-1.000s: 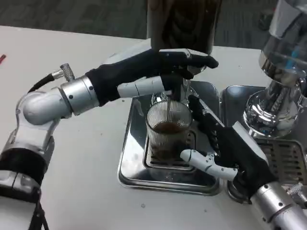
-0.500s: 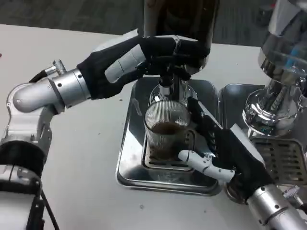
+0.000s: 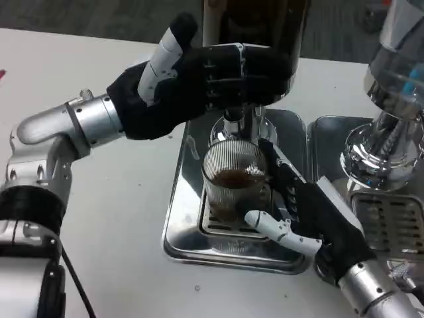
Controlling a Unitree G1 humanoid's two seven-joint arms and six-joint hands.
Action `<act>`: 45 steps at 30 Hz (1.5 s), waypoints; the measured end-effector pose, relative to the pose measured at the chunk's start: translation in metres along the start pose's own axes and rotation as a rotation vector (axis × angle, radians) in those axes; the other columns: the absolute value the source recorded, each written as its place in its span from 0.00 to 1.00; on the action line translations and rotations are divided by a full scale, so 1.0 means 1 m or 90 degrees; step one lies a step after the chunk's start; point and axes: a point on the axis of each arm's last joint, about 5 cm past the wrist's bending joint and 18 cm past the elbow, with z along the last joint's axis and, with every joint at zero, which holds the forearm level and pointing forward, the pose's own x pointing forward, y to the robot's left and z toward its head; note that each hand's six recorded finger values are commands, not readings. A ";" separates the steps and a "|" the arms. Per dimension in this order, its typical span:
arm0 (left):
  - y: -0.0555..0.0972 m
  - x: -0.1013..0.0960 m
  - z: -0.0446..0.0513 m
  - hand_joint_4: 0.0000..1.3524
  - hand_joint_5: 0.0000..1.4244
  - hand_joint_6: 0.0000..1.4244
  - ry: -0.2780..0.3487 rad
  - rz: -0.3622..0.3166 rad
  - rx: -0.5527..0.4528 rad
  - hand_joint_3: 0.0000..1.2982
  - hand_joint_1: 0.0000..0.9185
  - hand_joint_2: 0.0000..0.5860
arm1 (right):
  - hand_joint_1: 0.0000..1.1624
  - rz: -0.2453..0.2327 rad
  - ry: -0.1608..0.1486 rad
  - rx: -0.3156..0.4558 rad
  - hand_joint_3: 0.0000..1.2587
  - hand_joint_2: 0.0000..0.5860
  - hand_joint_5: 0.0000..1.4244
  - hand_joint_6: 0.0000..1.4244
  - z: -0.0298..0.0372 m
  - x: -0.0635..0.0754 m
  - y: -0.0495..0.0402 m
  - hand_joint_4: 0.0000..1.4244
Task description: Grasp the cup under the faucet to collect the drink, then remove the cup.
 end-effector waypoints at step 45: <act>0.012 -0.029 0.0430 0.81 0.80 0.73 -0.199 0.098 -0.022 0.74 0.00 0.08 | 0.54 0.001 -0.003 0.006 0.00 0.45 0.00 0.00 -0.0021 0.004 0.0017 0.00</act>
